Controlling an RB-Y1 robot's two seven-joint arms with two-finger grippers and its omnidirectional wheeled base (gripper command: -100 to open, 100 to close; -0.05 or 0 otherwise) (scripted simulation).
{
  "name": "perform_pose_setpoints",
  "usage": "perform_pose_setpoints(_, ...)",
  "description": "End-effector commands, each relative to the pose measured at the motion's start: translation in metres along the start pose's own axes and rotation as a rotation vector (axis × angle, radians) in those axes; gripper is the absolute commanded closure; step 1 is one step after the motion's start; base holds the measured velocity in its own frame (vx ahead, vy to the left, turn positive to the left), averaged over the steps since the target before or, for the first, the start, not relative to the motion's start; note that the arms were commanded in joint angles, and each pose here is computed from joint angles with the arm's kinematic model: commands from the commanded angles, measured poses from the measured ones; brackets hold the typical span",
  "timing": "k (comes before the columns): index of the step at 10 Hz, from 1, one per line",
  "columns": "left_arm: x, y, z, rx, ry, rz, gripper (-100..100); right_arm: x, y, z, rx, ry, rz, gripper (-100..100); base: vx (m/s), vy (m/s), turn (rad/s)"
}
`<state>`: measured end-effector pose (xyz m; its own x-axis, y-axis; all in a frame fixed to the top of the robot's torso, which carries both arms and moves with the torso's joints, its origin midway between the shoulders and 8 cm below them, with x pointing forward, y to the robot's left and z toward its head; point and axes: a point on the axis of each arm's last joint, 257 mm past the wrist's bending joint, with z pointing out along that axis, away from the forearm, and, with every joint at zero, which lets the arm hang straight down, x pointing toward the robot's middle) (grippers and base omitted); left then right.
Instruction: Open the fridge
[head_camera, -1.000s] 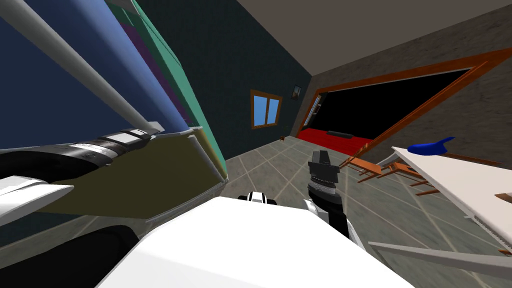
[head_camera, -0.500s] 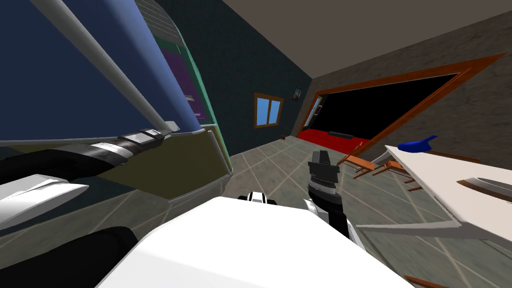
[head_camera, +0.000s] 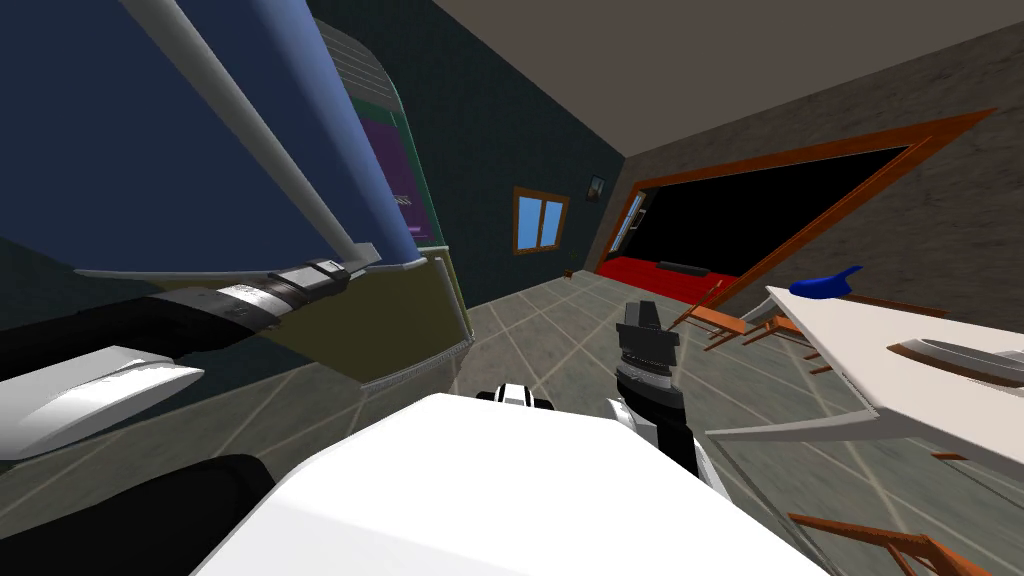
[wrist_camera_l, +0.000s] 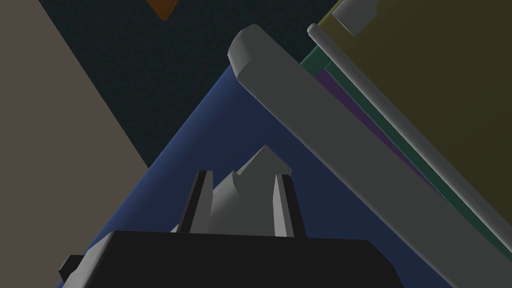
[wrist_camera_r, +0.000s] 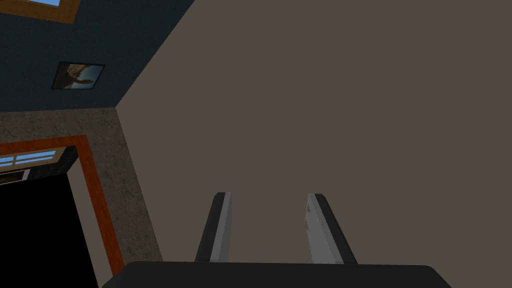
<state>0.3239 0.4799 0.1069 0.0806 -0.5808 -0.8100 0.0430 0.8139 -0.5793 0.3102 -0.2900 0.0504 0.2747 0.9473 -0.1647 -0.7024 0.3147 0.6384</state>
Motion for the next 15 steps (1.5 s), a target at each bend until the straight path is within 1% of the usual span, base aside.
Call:
perform_pose_setpoints(1,0.009,-0.022,0.001,0.052,0.027,-0.001,100,0.0,0.0,0.0,0.0,0.0,0.0,0,-0.195,0.135,-0.013)
perform_pose_setpoints(3,0.03,-0.052,0.002,0.124,0.077,-0.009,100,0.0,0.0,0.0,0.0,0.0,0.0,0,-0.237,0.152,0.057)
perform_pose_setpoints(4,0.03,-0.052,0.002,0.124,0.077,-0.009,100,0.0,0.0,0.0,0.0,0.0,0.0,0,-0.191,0.109,0.014)
perform_pose_setpoints(5,0.04,-0.067,0.002,0.16,0.102,-0.014,100,0.0,0.0,0.0,0.0,0.0,0.0,0,-0.199,0.152,0.053)
perform_pose_setpoints(6,0.04,-0.067,0.002,0.16,0.102,-0.014,100,0.0,0.0,0.0,0.0,0.0,0.0,0,-0.142,0.15,0.003)
perform_pose_setpoints(8,0.061,-0.097,-0.001,0.231,0.152,-0.027,100,0.0,0.0,0.0,0.0,0.0,0.0,0,-0.163,0.173,0.059)
perform_pose_setpoints(9,0.061,-0.097,-0.001,0.231,0.152,-0.027,100,0.0,0.0,0.0,0.0,0.0,0.0,0,-0.197,0.154,0.007)
perform_pose_setpoints(10,0.071,-0.112,-0.004,0.266,0.177,-0.035,100,0.0,0.0,0.0,0.0,0.0,0.0,0,-0.221,0.134,0.071)
perform_pose_setpoints(11,0.071,-0.112,-0.004,0.266,0.177,-0.035,100,0.0,0.0,0.0,0.0,0.0,0.0,0,-0.186,0.123,0.014)
perform_pose_setpoints(12,0.081,-0.113,-0.003,0.267,0.199,-0.042,100,0.0,0.0,0.0,0.0,0.0,0.0,0,-0.074,0.04,-0.033)
perform_pose_setpoints(14,0.095,-0.135,-0.006,0.332,0.246,-0.042,100,0.0,0.0,0.0,0.0,0.0,0.0,0,-0.177,0.156,-0.002)
perform_pose_setpoints(15,0.095,-0.135,-0.006,0.332,0.246,-0.042,100,0.0,0.0,0.0,0.0,0.0,0.0,0,-0.18,0.206,-0.028)
